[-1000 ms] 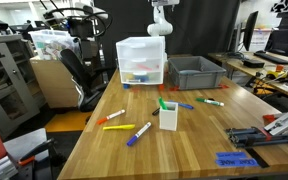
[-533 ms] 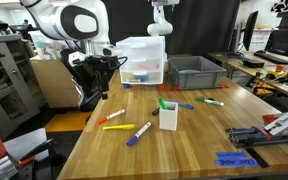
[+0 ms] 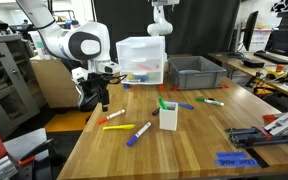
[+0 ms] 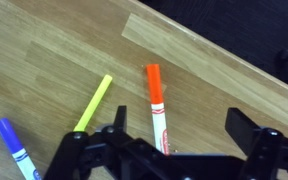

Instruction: Pick up the orange and white marker and put it near the black pen

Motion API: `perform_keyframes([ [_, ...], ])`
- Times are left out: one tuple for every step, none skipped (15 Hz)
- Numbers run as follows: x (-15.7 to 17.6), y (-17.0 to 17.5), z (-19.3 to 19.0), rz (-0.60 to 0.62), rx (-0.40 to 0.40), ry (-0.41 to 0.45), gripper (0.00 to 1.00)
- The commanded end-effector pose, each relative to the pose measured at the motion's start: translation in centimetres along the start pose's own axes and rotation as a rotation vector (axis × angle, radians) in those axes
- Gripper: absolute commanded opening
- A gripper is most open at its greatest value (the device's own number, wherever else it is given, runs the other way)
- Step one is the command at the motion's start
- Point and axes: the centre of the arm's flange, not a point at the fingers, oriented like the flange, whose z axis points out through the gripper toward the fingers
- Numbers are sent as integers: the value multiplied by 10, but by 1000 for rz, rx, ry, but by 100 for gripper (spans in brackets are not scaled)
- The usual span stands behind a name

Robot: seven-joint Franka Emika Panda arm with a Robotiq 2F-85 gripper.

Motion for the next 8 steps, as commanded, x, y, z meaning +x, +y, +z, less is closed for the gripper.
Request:
perform_keyframes([
  [1,0,15,-19,-20,17,100],
  [0,1,19,-18,-25,13,100],
  [-1,3,24,-24,-27,11,100],
  [-1,4,27,-22,-31,8,100],
  [-1,4,31,-24,-27,6,100],
  [0,4,33,-25,-22,7,100],
  [1,5,36,-19,-16,4,100],
  [2,6,39,-15,-13,2,100],
])
